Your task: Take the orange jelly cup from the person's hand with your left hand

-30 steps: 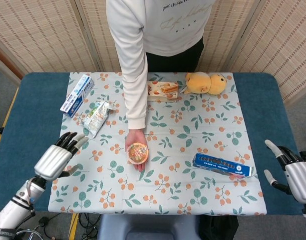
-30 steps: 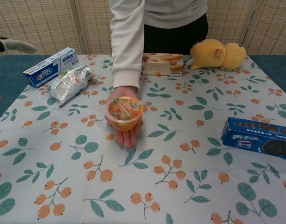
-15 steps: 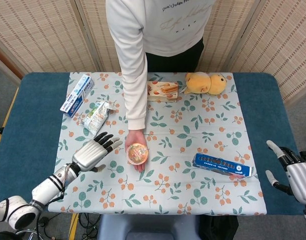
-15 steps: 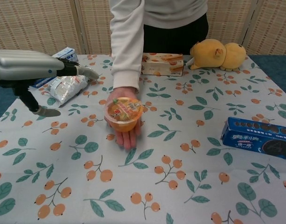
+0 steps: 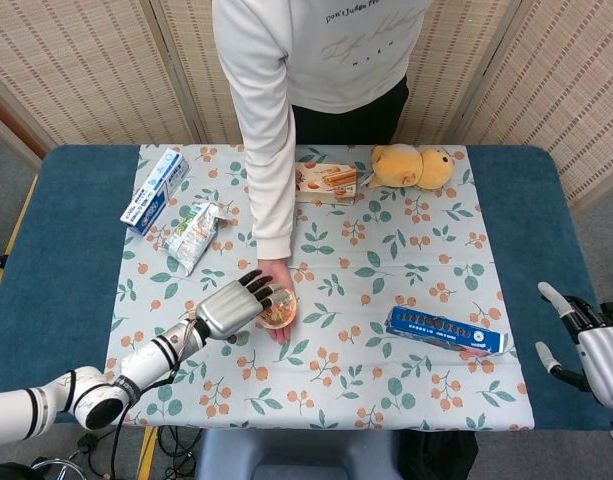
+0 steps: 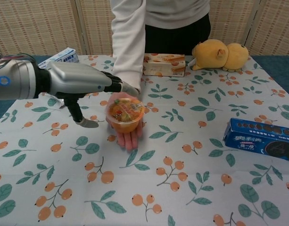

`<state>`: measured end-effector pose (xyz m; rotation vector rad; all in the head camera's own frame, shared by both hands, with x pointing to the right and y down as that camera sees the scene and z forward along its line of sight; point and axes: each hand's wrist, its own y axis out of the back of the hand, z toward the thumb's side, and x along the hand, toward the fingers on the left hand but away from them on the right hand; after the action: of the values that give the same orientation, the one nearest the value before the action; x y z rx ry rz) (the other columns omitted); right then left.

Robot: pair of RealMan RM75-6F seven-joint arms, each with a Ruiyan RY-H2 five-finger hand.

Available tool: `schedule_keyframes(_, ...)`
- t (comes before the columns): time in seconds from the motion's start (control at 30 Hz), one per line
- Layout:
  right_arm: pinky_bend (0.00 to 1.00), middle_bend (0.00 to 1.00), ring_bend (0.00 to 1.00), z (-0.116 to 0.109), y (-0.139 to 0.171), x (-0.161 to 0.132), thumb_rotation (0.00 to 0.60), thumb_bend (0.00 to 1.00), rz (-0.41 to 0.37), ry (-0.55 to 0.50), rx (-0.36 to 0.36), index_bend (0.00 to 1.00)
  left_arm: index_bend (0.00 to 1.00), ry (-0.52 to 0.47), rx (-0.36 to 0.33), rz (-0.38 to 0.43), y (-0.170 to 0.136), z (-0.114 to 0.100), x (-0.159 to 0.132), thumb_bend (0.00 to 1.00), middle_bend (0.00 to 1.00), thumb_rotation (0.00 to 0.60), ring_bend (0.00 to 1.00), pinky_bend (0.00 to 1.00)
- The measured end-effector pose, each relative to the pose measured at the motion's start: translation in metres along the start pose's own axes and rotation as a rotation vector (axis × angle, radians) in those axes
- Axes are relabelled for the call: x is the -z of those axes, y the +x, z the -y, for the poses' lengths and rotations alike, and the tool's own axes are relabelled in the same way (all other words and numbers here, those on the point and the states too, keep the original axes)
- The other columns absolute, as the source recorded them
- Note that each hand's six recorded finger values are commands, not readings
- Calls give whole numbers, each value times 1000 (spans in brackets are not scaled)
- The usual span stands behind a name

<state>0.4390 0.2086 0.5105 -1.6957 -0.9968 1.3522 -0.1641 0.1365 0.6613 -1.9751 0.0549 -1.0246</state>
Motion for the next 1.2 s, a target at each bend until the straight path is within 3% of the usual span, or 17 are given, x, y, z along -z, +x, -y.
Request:
schedule_keyframes(0.47, 411, 229, 194, -3, 9, 9, 600, 373, 34, 3, 4, 86, 4, 23, 48, 30, 37, 1, -19, 293, 0, 600, 0, 27)
schedule_keyframes(0.57, 411, 229, 194, -4, 10, 11, 600, 372, 37, 3, 7, 86, 64, 18, 47, 31, 42, 2, -21, 293, 0, 600, 2, 136)
schedule_keyframes(0.67, 411, 229, 194, -4, 11, 11, 600, 373, 39, 3, 8, 86, 176, 3, 42, 31, 46, 3, -23, 293, 11, 600, 86, 300)
schedule_keyframes(0.83, 411, 229, 194, -4, 11, 12, 600, 372, 43, 2, 6, 86, 290, -28, 16, 25, 50, 2, -22, 293, 141, 600, 233, 466)
schedule_keyframes(1.0, 411, 229, 194, -3, 10, 12, 600, 372, 39, 1, 6, 86, 346, -47, -26, 26, 49, 0, -19, 293, 187, 600, 276, 545)
schedule_keyframes(1.2, 411, 229, 194, -4, 8, 10, 600, 372, 29, 1, 8, 86, 339, -63, -67, 6, 36, -6, -6, 293, 193, 600, 280, 559)
